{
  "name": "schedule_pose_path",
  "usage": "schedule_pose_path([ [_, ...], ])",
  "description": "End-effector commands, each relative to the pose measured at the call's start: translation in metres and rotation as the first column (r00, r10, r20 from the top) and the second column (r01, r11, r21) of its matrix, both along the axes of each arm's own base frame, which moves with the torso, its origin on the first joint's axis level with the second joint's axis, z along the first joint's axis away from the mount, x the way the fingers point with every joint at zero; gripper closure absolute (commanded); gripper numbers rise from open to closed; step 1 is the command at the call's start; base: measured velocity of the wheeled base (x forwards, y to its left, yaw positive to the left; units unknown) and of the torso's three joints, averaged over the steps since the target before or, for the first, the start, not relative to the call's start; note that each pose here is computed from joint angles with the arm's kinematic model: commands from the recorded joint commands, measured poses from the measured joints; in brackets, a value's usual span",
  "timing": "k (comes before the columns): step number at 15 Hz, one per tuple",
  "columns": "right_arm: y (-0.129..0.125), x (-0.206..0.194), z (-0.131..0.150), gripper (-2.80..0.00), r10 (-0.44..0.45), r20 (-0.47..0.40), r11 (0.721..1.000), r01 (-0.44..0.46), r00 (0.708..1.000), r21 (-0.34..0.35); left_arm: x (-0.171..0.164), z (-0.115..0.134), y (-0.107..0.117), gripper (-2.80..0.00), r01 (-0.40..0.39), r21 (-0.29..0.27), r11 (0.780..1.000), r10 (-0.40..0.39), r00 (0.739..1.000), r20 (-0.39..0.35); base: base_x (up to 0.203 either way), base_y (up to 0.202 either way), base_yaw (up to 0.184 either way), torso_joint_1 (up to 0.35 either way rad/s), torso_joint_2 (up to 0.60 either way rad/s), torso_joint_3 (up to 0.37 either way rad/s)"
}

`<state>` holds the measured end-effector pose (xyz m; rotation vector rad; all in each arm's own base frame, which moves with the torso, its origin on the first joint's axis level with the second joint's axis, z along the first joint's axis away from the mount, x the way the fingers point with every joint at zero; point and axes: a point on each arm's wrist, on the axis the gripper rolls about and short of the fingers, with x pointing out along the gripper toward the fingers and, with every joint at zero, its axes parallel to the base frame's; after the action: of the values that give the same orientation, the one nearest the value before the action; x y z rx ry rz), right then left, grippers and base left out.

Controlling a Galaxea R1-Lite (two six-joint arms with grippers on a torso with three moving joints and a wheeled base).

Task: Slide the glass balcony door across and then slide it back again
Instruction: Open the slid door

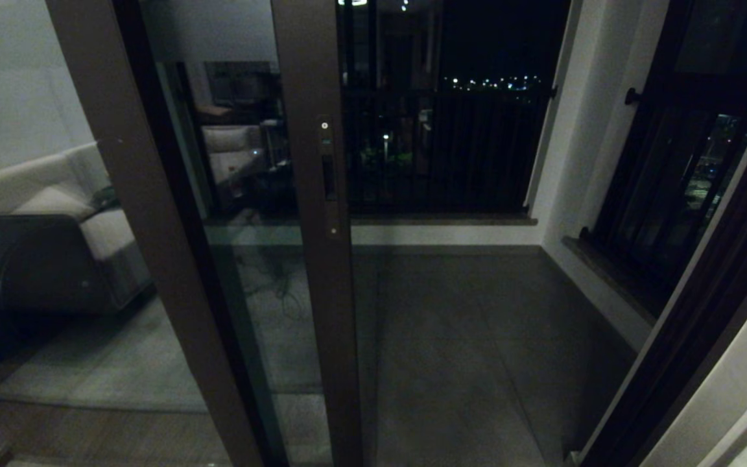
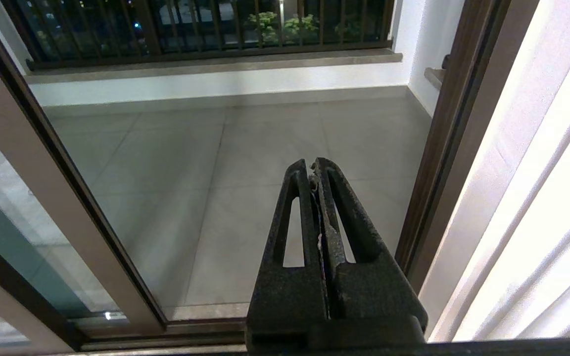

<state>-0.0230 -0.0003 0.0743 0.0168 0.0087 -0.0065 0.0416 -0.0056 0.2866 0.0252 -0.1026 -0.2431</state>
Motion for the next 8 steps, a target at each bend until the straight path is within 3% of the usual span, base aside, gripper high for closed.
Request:
schedule_pose_path([
  [1, 0.000, 0.000, 0.000, 0.00, 0.000, -0.005, 1.000, 0.000, 1.000, 0.000, 0.086, 0.030, -0.009, 0.00, 0.072, 0.000, 0.997, -0.072, 0.994, -0.083, 0.000, 0.000, 0.000, 0.000, 0.00, 0.000],
  [4, 0.000, 0.000, 0.000, 0.00, 0.000, -0.005, 1.000, 0.000, 1.000, 0.000, 0.140, 0.054, -0.063, 0.00, 0.256, -0.006, 0.967, -0.256, 0.964, -0.074, 0.000, 0.000, 0.000, 0.000, 0.00, 0.000],
  [8, 0.000, 0.000, 0.000, 0.00, 0.000, -0.005, 1.000, 0.000, 1.000, 0.000, 0.196, 0.060, -0.142, 0.00, 0.371, -0.023, 0.928, -0.372, 0.923, -0.097, 0.000, 0.000, 0.000, 0.000, 0.00, 0.000],
])
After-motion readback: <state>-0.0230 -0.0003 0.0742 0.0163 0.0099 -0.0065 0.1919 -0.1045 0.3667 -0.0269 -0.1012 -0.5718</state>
